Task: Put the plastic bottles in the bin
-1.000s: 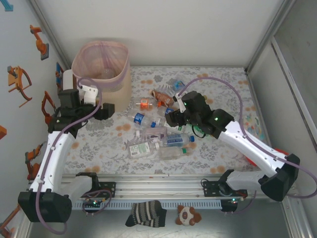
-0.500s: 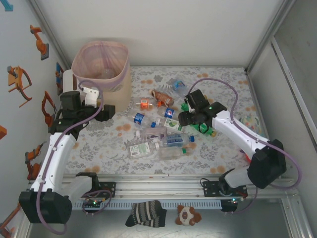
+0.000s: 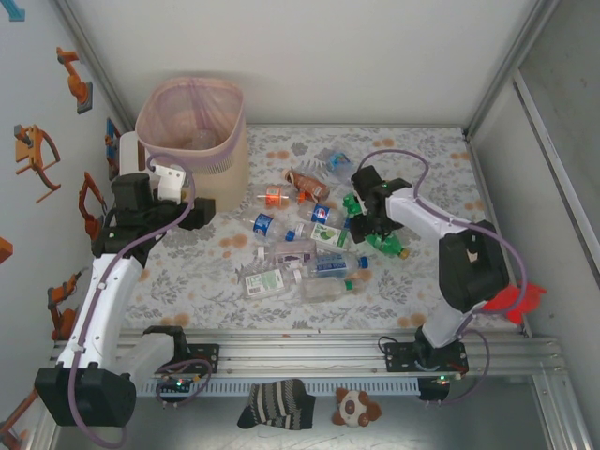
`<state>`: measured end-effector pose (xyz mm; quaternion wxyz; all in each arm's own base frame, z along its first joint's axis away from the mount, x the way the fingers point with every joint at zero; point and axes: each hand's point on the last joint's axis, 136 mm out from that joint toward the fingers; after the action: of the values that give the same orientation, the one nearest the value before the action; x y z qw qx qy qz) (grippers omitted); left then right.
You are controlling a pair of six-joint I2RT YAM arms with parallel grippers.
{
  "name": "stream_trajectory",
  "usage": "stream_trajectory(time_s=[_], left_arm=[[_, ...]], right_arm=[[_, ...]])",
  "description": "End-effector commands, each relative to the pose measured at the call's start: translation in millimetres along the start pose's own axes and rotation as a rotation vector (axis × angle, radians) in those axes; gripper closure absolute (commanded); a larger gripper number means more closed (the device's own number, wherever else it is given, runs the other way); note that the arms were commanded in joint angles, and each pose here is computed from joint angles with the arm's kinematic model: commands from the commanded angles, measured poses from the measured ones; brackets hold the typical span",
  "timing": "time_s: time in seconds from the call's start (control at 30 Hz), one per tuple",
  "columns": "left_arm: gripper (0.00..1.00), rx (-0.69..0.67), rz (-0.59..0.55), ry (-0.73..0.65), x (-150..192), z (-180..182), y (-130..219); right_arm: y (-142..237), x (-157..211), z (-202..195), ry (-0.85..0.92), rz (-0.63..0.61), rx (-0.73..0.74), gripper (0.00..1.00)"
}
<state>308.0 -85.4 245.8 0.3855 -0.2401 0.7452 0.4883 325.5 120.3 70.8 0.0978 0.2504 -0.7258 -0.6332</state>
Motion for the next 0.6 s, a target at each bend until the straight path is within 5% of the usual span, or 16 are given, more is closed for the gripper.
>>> stream_trajectory(time_s=[0.0, 0.57], left_arm=[[0.21, -0.01, -0.01, -0.02, -0.6, 2.1, 1.8], [0.2, -0.02, 0.0, -0.021, 2.2, 4.6, -0.6]], right_arm=[[-0.7, -3.9, -7.9, 0.039, 0.019, 0.019, 0.16], [-38.1, -7.5, -29.8, -0.001, 0.078, -0.017, 0.26]])
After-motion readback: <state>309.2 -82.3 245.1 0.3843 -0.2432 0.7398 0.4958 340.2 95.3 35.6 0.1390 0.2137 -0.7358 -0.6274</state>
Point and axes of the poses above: each hand's point on the last joint's axis, 136 mm out from that joint toward the fingers, its own y axis back along the fingers, its own z axis along the line the jaws close on, x = y × z, and after that the axes turned 8 degrees about y, right-handed
